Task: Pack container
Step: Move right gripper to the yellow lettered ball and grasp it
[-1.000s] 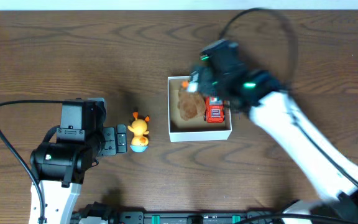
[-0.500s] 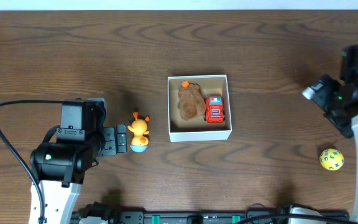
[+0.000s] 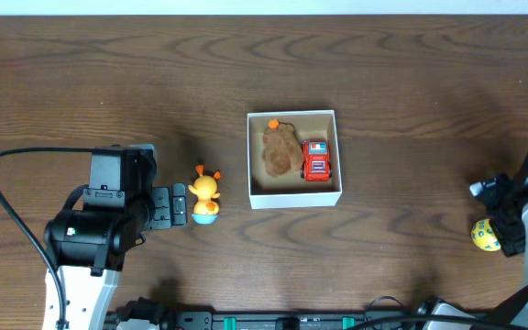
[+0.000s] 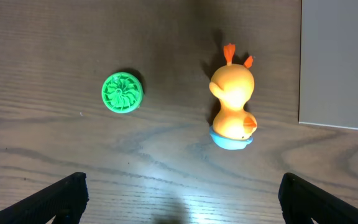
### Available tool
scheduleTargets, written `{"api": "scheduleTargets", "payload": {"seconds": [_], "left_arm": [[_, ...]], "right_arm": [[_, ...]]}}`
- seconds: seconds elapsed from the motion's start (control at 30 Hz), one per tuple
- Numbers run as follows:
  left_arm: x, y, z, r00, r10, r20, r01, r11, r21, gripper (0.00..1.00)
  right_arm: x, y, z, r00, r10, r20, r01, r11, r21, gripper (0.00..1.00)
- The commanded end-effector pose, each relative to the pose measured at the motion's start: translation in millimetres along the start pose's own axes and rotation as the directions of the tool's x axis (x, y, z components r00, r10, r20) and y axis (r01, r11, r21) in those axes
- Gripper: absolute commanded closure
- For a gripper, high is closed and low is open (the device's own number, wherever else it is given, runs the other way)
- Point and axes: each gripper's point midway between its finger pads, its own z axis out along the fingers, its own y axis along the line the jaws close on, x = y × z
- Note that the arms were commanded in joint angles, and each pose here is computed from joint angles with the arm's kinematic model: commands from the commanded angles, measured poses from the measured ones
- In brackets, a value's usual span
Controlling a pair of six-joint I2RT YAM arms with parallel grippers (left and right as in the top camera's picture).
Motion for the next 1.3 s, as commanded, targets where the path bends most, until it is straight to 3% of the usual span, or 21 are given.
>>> {"api": "scheduleTargets", "payload": {"seconds": [0.0, 0.27, 0.43, 0.6, 0.7, 0.77, 0.9, 1.07, 1.17, 1.27], "left_arm": [[-3.7, 0.9, -3.1, 1.0, -0.014, 0.01, 0.014, 1.0, -0.002, 0.02], [-3.2, 1.0, -3.1, 1.0, -0.014, 0.008, 0.014, 1.0, -0.002, 0.02], [-3.2, 1.0, -3.1, 1.0, -0.014, 0.008, 0.014, 1.0, -0.002, 0.02], [-3.1, 1.0, -3.1, 1.0, -0.014, 0.008, 0.014, 1.0, -0.002, 0.02], [-3.2, 1.0, -3.1, 1.0, -0.014, 0.008, 0.014, 1.0, -0.002, 0.02], [-3.2, 1.0, -3.1, 1.0, -0.014, 0.008, 0.014, 1.0, -0.002, 0.02], [-3.2, 1.0, -3.1, 1.0, -0.014, 0.008, 0.014, 1.0, -0.002, 0.02], [-3.2, 1.0, -3.1, 1.0, -0.014, 0.008, 0.014, 1.0, -0.002, 0.02], [-3.2, 1.0, -3.1, 1.0, -0.014, 0.008, 0.014, 1.0, -0.002, 0.02], [-3.2, 1.0, -3.1, 1.0, -0.014, 0.008, 0.014, 1.0, -0.002, 0.02]], "right_arm": [[2.8, -13.1, 15.0, 0.999, 0.032, -0.003, -0.032, 0.999, 0.021, 0.01], [6.0, -17.6, 41.2, 0.999, 0.024, 0.029, -0.024, 1.0, -0.001, 0.09], [7.1, -18.0, 43.4, 0.999, 0.013, 0.03, -0.013, 1.0, -0.002, 0.47], [7.4, -18.0, 43.4, 1.0, 0.012, 0.029, -0.012, 1.0, -0.002, 0.64], [7.7, -17.3, 43.2, 1.0, 0.012, 0.027, -0.012, 1.0, -0.006, 0.83], [9.6, -14.0, 43.0, 1.0, -0.002, 0.015, 0.003, 1.0, -0.024, 0.9], [11.4, 4.9, 33.6, 0.997, -0.083, 0.004, 0.083, 0.99, -0.11, 0.99], [9.3, 40.8, -9.7, 0.972, -0.216, 0.091, 0.231, 0.949, -0.214, 0.99], [18.6, 78.2, -56.0, 0.907, -0.372, 0.199, 0.418, 0.853, -0.311, 0.99], [46.5, 116.6, -110.7, 0.776, -0.535, 0.334, 0.63, 0.676, -0.382, 0.99]]}}
